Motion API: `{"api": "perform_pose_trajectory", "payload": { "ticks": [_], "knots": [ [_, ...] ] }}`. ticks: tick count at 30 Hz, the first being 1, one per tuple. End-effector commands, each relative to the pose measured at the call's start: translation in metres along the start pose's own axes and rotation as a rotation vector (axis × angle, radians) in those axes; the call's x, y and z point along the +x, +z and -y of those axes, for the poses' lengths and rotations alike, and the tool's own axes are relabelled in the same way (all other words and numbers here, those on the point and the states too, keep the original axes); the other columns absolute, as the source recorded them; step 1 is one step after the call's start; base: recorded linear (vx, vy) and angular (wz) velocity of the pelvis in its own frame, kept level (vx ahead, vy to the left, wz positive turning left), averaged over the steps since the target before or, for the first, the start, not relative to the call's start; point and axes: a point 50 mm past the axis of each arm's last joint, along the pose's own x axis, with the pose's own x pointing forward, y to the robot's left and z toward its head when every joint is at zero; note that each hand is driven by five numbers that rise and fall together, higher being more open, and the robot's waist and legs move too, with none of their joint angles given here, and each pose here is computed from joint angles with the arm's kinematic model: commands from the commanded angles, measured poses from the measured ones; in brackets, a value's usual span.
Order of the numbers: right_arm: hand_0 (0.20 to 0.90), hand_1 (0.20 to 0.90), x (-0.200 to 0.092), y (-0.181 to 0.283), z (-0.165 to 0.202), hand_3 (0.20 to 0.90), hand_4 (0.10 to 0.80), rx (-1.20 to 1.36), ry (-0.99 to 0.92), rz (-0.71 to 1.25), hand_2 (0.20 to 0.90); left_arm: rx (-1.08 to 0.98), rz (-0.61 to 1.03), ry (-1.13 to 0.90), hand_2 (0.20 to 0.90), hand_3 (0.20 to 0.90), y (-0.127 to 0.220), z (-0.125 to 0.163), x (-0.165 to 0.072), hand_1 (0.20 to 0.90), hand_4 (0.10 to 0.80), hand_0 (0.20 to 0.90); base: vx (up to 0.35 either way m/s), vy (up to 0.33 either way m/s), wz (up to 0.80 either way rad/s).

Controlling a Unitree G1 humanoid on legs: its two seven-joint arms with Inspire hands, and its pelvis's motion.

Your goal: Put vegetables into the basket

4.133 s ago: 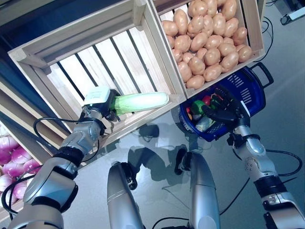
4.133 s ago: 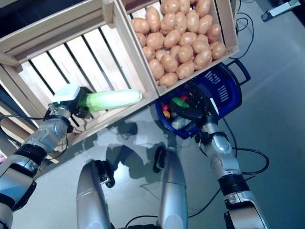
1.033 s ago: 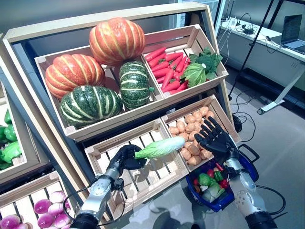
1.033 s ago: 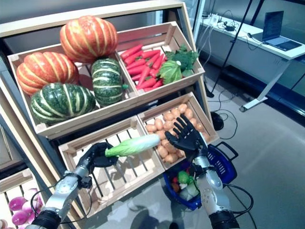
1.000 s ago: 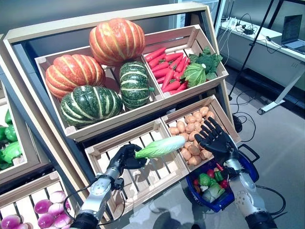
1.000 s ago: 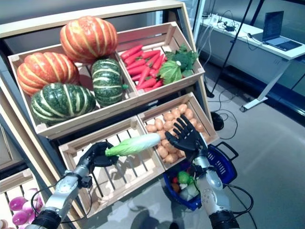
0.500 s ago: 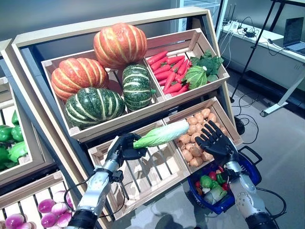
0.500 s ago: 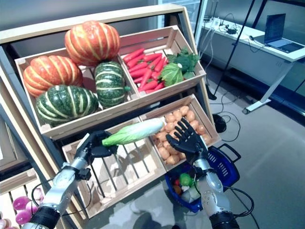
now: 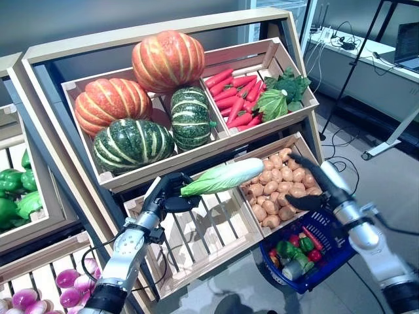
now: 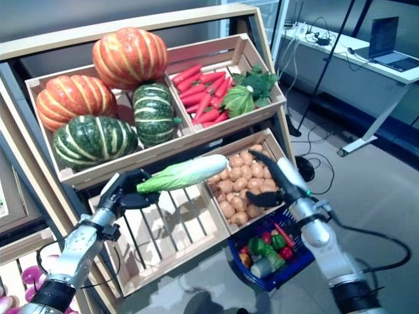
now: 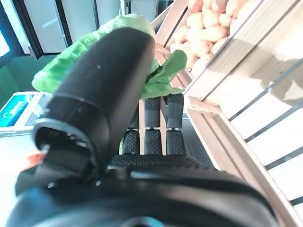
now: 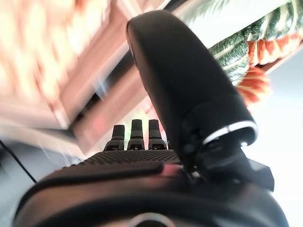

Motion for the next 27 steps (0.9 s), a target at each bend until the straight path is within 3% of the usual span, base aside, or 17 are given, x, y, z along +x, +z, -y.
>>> {"api": "perform_pose_trajectory", "payload": {
  "ticks": [1, 8, 19, 27],
  "knots": [
    [0.900, 0.900, 0.029, 0.058, 0.038, 0.900, 0.800, -0.177, -0.220, 0.352, 0.900, 0.015, 0.371, 0.012, 0.300, 0.300, 0.083, -0.018, 0.027, 0.300, 0.400, 0.300, 0.010, 0.007, -0.03],
    [0.900, 0.900, 0.028, 0.069, 0.041, 0.900, 0.800, -0.274, -0.234, 0.426, 0.900, 0.002, 0.364, -0.010, 0.300, 0.300, 0.083, -0.012, 0.028, 0.300, 0.400, 0.300, 0.000, 0.000, 0.00],
    [0.900, 0.900, 0.034, 0.084, 0.020, 0.900, 0.800, -0.086, -0.001, 0.469, 0.900, -0.002, 0.371, -0.065, 0.300, 0.300, 0.090, -0.003, 0.032, 0.300, 0.400, 0.300, 0.000, 0.000, 0.00],
    [0.900, 0.900, 0.046, 0.095, 0.012, 0.900, 0.800, -0.049, 0.029, 0.488, 0.900, -0.009, 0.370, -0.122, 0.300, 0.300, 0.092, 0.012, 0.038, 0.300, 0.400, 0.300, -0.002, -0.003, 0.01]
  ]
}}
